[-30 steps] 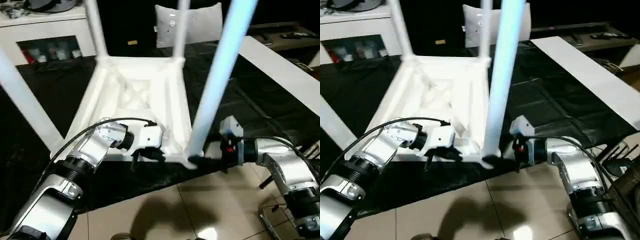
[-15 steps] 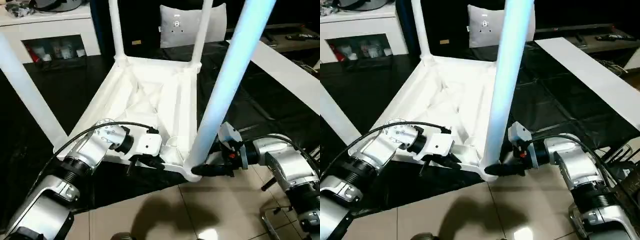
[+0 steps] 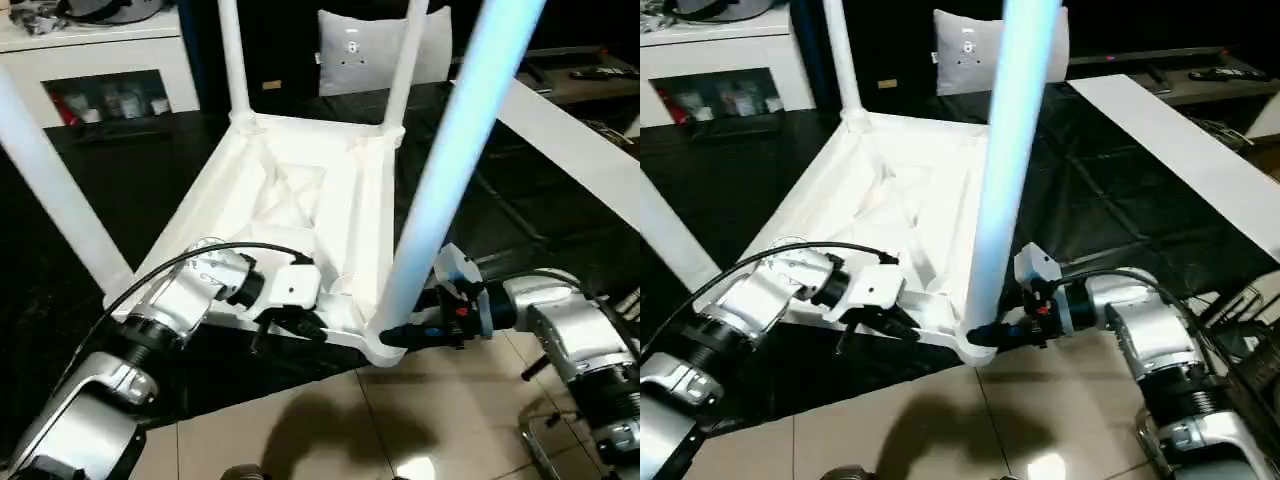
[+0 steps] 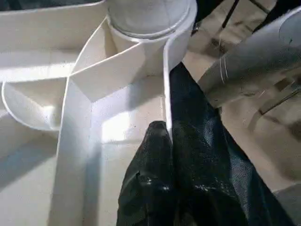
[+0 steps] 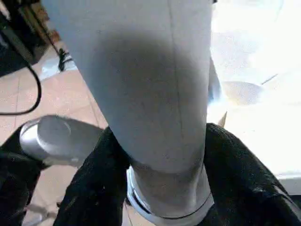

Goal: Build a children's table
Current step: Rotate leg to tighten

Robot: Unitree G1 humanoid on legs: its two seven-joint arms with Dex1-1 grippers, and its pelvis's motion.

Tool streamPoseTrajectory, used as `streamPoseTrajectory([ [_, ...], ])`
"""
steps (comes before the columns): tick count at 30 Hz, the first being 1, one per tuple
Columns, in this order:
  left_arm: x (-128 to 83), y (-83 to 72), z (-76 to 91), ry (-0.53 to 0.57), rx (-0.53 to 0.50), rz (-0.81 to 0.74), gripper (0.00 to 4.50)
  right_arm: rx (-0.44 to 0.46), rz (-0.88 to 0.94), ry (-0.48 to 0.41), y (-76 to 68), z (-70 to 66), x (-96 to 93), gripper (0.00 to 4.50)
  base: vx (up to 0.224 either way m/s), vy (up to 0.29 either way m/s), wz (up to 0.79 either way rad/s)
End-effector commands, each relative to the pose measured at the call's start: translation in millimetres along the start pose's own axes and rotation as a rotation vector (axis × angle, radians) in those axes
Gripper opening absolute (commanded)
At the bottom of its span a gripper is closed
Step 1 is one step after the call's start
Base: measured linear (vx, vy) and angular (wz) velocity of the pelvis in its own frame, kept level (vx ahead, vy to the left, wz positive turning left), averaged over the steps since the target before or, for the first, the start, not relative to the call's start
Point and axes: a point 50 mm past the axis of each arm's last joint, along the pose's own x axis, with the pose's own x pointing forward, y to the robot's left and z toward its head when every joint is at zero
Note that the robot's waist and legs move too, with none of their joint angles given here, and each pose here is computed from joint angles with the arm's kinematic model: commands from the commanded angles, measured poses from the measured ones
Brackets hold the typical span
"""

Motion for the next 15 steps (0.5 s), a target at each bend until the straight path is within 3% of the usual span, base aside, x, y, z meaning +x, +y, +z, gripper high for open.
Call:
streamPoseTrajectory([
  [1,18.5,-5.9,2.4,0.0,-0.03,-0.042,0.0,0.018,-0.062,-0.068,-3.0,8.5,10.6,1.99,0.0,0.0,0.0],
  [4,24.4,-3.2,8.0,-0.049,-0.088,0.019,0.0,0.033,-0.216,-0.065,-12.2,7.2,25.1,1.98,0.0,0.0,0.0],
  [5,29.1,-1.7,12.8,-0.071,-0.122,0.062,0.0,0.078,-0.343,-0.067,-20.8,6.3,35.9,1.98,0.0,0.0,0.0],
  [8,34.8,1.9,18.8,-0.082,-0.161,0.12,0.0,0.136,-0.417,-0.083,-26.0,7.3,47.1,1.97,-0.055,0.002,-0.13],
  [9,40.9,6.9,26.9,-0.101,-0.194,0.181,0.0,0.173,-0.467,-0.106,-29.4,10.7,59.0,1.96,0.0,0.0,0.0],
  [10,40.9,6.9,26.9,-0.101,-0.194,0.181,0.0,0.173,-0.467,-0.106,-29.4,10.7,59.0,1.96,0.0,0.0,0.0],
  [11,47.9,13.2,37.0,-0.129,-0.226,0.247,0.0,0.206,-0.583,-0.111,-38.1,13.3,68.5,1.96,0.0,0.0,0.0],
  [15,55.4,19.8,47.1,-0.151,-0.24,0.3,0.0,0.221,-0.699,-0.128,-47.4,16.6,75.4,1.96,0.0,0.0,0.0],
])
